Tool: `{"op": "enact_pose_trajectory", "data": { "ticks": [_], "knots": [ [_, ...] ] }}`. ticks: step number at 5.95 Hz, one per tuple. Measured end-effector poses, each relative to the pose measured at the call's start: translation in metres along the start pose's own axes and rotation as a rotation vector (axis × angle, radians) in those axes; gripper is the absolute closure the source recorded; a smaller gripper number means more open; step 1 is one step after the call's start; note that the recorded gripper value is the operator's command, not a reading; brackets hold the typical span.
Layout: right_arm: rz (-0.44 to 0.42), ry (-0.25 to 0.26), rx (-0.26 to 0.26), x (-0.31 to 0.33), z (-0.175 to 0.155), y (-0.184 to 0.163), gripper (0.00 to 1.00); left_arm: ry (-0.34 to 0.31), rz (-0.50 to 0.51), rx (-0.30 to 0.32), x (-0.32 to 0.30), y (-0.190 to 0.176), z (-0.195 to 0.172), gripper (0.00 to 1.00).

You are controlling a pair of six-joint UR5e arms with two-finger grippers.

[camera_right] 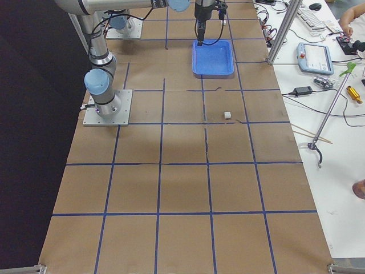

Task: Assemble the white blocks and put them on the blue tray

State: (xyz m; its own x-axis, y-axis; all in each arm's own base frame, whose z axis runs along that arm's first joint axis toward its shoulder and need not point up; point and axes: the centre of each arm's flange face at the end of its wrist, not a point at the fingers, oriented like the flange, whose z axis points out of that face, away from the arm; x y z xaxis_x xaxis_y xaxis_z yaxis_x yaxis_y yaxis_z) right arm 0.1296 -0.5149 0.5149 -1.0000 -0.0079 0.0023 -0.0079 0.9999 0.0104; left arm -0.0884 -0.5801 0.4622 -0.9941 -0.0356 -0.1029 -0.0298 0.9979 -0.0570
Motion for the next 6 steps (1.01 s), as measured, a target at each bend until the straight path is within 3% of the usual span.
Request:
{"op": "enact_pose_trajectory", "data": {
  "ticks": [2,4,6],
  "knots": [
    [-0.348,0.001,-0.001,0.013,0.003,-0.004,0.0,0.006,-0.072,0.006,-0.038,-0.062,0.077,0.01],
    [-0.664,-0.001,0.008,0.053,0.008,-0.018,0.0,0.019,-0.016,0.047,-0.054,-0.118,0.145,0.01],
    [-1.067,-0.007,0.013,0.121,0.026,-0.04,0.0,0.03,0.03,0.059,-0.064,-0.167,0.193,0.01]
  ]
}}
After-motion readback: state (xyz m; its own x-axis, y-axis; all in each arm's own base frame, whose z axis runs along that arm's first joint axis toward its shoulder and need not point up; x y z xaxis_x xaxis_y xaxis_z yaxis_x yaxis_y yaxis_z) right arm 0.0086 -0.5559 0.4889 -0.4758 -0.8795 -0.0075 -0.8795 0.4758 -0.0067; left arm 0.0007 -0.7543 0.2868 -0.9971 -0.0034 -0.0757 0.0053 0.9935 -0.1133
